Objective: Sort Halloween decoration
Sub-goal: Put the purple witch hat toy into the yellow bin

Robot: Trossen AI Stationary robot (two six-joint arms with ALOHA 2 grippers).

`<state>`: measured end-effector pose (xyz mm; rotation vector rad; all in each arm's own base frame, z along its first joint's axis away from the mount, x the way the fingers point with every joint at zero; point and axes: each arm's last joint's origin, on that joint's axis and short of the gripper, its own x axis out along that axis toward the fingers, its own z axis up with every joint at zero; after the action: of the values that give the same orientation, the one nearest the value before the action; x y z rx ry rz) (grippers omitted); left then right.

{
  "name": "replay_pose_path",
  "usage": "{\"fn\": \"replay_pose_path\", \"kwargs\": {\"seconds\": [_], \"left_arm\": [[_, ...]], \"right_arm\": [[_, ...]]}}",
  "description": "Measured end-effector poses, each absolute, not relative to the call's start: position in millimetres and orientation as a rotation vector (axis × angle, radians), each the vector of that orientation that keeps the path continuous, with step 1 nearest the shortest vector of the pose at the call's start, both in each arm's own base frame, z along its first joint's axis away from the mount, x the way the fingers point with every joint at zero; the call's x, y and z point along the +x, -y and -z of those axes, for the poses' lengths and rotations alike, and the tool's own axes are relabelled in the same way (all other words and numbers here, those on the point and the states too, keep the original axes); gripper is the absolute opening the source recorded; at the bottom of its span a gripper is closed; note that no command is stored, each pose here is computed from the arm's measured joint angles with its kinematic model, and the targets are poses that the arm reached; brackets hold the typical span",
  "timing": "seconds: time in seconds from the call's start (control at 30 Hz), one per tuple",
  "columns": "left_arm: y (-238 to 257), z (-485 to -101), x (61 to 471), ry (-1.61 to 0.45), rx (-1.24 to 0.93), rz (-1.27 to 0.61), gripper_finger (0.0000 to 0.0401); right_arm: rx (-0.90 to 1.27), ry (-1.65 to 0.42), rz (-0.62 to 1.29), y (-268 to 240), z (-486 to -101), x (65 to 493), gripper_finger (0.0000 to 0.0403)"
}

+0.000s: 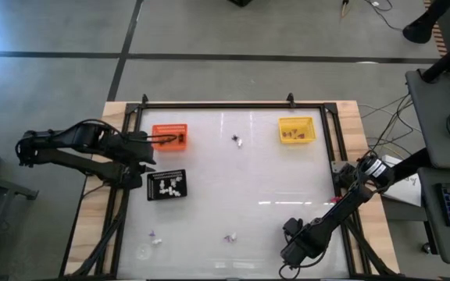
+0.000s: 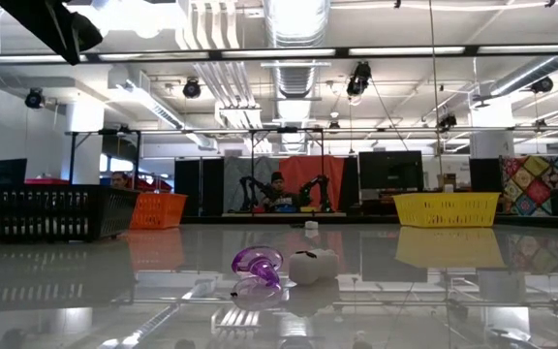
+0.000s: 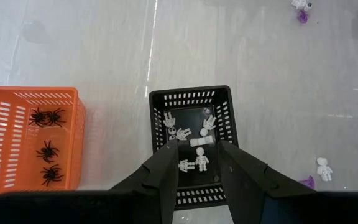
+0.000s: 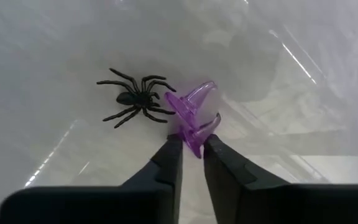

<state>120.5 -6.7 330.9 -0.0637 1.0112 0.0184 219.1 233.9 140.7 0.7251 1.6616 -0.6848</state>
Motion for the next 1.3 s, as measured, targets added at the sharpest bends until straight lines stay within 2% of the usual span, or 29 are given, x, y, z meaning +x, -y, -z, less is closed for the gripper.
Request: {"fn": "replay_pose_path", "kwargs": {"seconds": [0.2, 0.67, 1.03, 1.3], "left_arm": [[6.7, -330.9, 120.5, -1.011, -0.064, -0.018, 0.0096], [6.2, -332.3, 112.4, -1.009, -0.040, -0.005, 0.0096], [4.2, -329.9, 104.6, -1.062, -0.009, -0.056, 0.0096], [3.6, -330.2, 105.1, -1.055, 0.011, -0.069, 0.0096]], "right_arm": [[0.759, -1.675, 0.744, -233.0, -140.6, 217.4, 0.0013], [0.949, -1.582, 0.886, -238.1, -160.4, 223.0, 0.0009], [1.036, -1.189, 0.999, -222.8, -192.9, 236.5, 0.0009], [0.915, -1.116, 1.090, -179.4, -216.8, 248.3, 0.0009]]}}
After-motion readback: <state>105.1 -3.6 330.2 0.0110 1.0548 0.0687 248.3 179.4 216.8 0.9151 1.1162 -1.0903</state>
